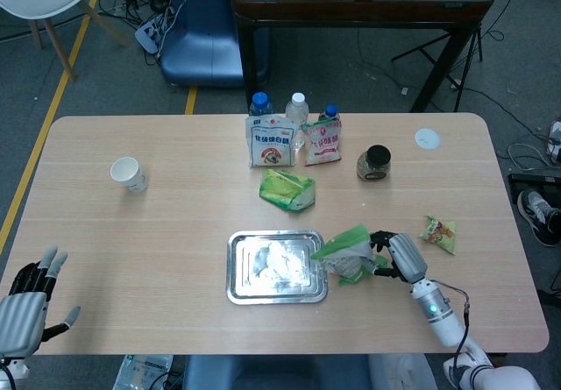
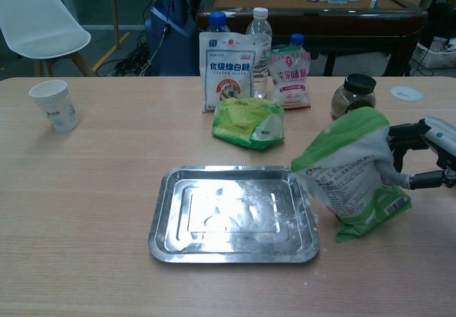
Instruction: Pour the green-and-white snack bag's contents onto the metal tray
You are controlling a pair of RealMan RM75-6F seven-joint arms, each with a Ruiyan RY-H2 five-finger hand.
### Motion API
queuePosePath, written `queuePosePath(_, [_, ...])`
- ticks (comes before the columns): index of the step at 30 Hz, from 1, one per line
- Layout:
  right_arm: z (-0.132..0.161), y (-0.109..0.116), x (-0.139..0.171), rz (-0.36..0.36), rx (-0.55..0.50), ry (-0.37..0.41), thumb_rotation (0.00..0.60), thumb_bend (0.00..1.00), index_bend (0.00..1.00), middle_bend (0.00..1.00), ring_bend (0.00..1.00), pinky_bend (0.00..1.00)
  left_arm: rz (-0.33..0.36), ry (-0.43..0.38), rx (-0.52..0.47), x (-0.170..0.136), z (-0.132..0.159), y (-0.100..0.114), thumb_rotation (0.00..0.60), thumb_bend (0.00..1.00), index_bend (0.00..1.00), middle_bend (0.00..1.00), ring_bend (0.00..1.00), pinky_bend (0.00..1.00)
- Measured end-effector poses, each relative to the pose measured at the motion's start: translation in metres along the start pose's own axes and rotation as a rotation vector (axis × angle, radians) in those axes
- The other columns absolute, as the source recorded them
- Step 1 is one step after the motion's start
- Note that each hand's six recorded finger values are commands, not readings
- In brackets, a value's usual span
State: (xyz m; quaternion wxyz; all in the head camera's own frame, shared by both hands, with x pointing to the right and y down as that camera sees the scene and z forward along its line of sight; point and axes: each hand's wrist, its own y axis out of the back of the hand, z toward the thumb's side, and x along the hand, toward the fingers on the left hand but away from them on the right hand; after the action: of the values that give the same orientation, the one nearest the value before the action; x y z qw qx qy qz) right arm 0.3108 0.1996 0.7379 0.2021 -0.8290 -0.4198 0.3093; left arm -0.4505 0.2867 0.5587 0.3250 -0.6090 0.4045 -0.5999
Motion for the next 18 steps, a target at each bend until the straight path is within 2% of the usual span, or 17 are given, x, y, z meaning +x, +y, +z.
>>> queuePosePath(4, [-0.005, 0.001, 0.009, 0.019, 0.025, -0.010, 0.600, 0.44, 0.65, 0.56, 0.46, 0.46, -0.004, -0.001, -0.002, 0.000, 0.000, -0.002, 0.600, 0.23, 0.02, 0.00, 0.08, 0.06])
queuePosePath(6, [-0.008, 0.001, 0.013, 0.036, 0.037, -0.015, 0.600, 0.44, 0.63, 0.51, 0.38, 0.33, -0.007, -0.001, -0.003, 0.000, 0.000, -0.002, 0.600, 0.23, 0.02, 0.00, 0.08, 0.06])
queuePosePath(8, [-0.011, 0.001, 0.018, 0.051, 0.053, -0.026, 0.600, 0.44, 0.57, 0.44, 0.30, 0.22, -0.008, -0.001, -0.005, 0.000, 0.000, -0.003, 0.600, 0.23, 0.02, 0.00, 0.08, 0.06])
queuePosePath(11, [-0.013, 0.001, 0.022, 0.056, 0.053, -0.035, 0.600, 0.39, 0.45, 0.35, 0.20, 0.12, -0.008, -0.004, -0.006, 0.001, 0.001, -0.003, 0.600, 0.23, 0.02, 0.00, 0.08, 0.06])
queuePosePath(18, [-0.010, 0.011, 0.028, 0.041, 0.052, -0.024, 0.600, 0.30, 0.33, 0.27, 0.12, 0.05, -0.004, -0.009, -0.009, 0.001, 0.002, -0.002, 0.600, 0.23, 0.02, 0.00, 0.08, 0.06])
